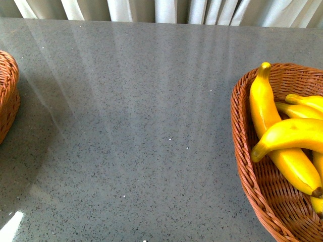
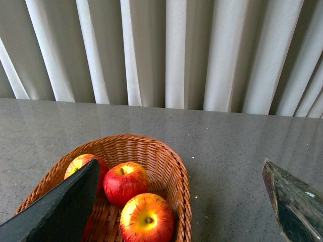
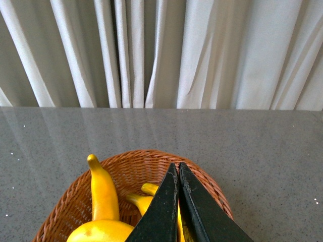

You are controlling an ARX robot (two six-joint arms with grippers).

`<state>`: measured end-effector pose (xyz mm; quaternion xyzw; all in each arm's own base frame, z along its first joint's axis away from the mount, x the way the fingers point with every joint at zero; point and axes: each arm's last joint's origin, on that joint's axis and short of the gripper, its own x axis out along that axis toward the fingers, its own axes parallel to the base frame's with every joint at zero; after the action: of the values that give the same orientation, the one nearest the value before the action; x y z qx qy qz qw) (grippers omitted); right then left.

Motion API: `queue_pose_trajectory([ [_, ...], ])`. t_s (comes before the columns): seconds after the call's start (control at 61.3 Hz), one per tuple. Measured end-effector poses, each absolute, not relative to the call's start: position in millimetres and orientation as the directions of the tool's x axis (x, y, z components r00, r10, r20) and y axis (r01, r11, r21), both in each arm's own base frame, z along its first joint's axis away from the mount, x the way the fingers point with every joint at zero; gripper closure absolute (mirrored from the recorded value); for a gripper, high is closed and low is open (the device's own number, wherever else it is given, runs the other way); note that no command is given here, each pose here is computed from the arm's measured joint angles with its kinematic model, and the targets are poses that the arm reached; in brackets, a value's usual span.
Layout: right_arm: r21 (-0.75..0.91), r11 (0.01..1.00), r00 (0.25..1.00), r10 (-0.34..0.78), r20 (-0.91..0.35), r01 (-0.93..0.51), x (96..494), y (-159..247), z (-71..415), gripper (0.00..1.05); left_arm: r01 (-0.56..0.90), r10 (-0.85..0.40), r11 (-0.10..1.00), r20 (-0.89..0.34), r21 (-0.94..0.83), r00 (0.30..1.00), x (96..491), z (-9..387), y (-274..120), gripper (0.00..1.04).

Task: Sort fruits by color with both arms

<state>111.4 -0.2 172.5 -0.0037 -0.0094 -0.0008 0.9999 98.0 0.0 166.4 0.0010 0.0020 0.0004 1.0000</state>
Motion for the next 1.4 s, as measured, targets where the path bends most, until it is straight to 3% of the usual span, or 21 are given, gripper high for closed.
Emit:
queue_pose_trajectory([
  [0.864, -0.007, 1.0, 1.0, -0.002, 0.014, 0.002, 97.0, -0.2, 169.4, 1.03, -0.001, 0.001, 1.0, -0.004, 0.002, 1.0, 98.0, 166.4, 0.0, 0.09],
  [1.337, -0.007, 1.0, 1.0, -0.002, 0.014, 0.002, 96.9, -0.2, 169.4, 0.25, -0.001, 0.001, 1.0, -0.004, 0.002, 1.0, 98.0, 166.4, 0.0, 0.09],
  [1.402, -0.007, 1.0, 1.0, -0.002, 0.014, 0.002, 96.9, -0.2, 169.4, 0.1, -0.001, 0.001, 1.0, -0.004, 0.002, 1.0, 98.0, 166.4, 0.0, 0.09],
])
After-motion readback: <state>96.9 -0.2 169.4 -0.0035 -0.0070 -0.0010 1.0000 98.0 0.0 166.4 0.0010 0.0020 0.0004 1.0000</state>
